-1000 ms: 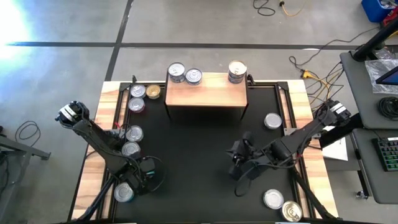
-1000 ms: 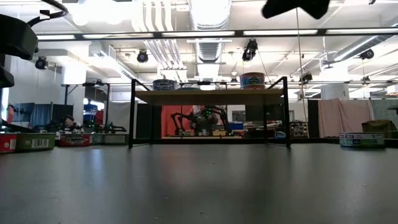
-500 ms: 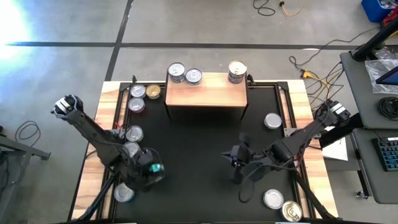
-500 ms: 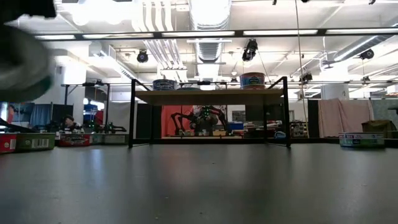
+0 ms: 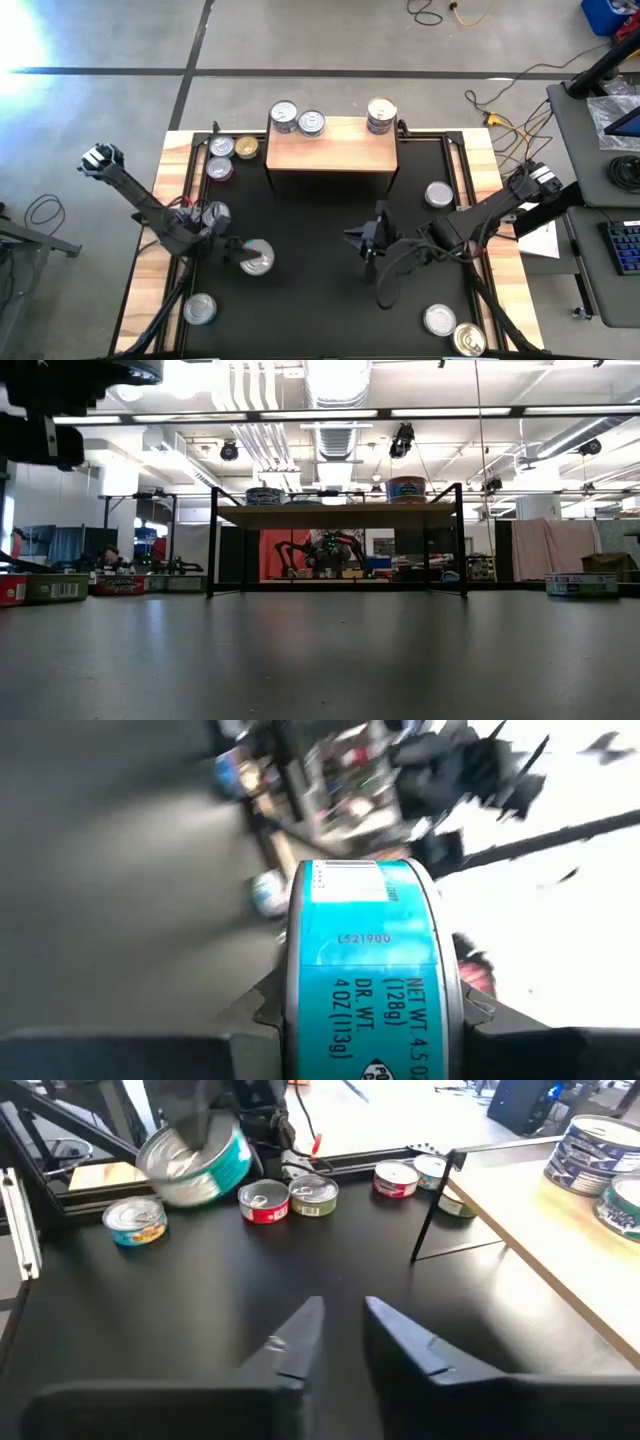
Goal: Stack canned seafood by type on shelf
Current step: Stack the green-blue tuna can on the shelf
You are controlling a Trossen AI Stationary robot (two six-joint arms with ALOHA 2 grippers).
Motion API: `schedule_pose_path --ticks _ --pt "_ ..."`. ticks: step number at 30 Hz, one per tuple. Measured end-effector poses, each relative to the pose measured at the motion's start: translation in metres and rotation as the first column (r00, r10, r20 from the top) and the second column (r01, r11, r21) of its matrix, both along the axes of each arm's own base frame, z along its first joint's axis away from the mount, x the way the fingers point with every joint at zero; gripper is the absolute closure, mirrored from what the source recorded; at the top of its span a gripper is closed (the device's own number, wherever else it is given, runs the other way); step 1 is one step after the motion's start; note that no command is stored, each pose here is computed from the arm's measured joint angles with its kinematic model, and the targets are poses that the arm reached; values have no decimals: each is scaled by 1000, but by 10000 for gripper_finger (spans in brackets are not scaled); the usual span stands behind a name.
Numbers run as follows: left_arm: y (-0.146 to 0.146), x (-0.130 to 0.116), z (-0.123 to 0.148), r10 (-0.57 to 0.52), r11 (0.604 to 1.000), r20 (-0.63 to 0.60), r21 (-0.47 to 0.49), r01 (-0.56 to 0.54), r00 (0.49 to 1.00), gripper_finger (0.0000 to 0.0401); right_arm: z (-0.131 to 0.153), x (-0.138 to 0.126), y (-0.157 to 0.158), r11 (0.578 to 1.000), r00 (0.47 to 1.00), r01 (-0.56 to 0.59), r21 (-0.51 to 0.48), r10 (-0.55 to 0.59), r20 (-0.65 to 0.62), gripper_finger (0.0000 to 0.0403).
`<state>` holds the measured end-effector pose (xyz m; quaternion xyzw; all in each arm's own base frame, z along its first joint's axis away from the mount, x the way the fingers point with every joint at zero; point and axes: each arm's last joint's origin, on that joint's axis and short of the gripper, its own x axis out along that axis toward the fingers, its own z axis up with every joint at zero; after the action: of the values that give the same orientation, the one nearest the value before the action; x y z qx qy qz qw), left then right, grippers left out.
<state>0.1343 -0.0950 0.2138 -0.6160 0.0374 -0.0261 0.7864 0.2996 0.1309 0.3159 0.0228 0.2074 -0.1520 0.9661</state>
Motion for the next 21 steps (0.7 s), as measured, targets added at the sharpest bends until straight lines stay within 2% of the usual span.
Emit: schedule_pose_path --ticks 4,12,15,17,19,21 --pt "9 -5 -18 92 993 58 -75 -88 994 291 -10 6 4 1000 1000 3 -4 -4 -23 252" --pt "20 -2 -33 269 960 11 -87 -267 963 291 -37 33 17 999 999 41 -27 -42 -31 119" --pt "21 1 -34 289 953 0 -101 -287 957 291 -45 48 24 992 998 39 -119 -45 -43 82" --pt "21 3 -34 294 947 -10 -135 -293 956 291 -50 59 29 976 996 -8 -220 -11 -85 63" --pt "20 4 -36 308 934 -27 -182 -308 951 291 -53 71 34 941 990 -68 -333 23 -138 51" --pt "20 6 -38 342 913 -43 -219 -343 939 291 -55 82 40 887 980 -136 -441 54 -193 44"
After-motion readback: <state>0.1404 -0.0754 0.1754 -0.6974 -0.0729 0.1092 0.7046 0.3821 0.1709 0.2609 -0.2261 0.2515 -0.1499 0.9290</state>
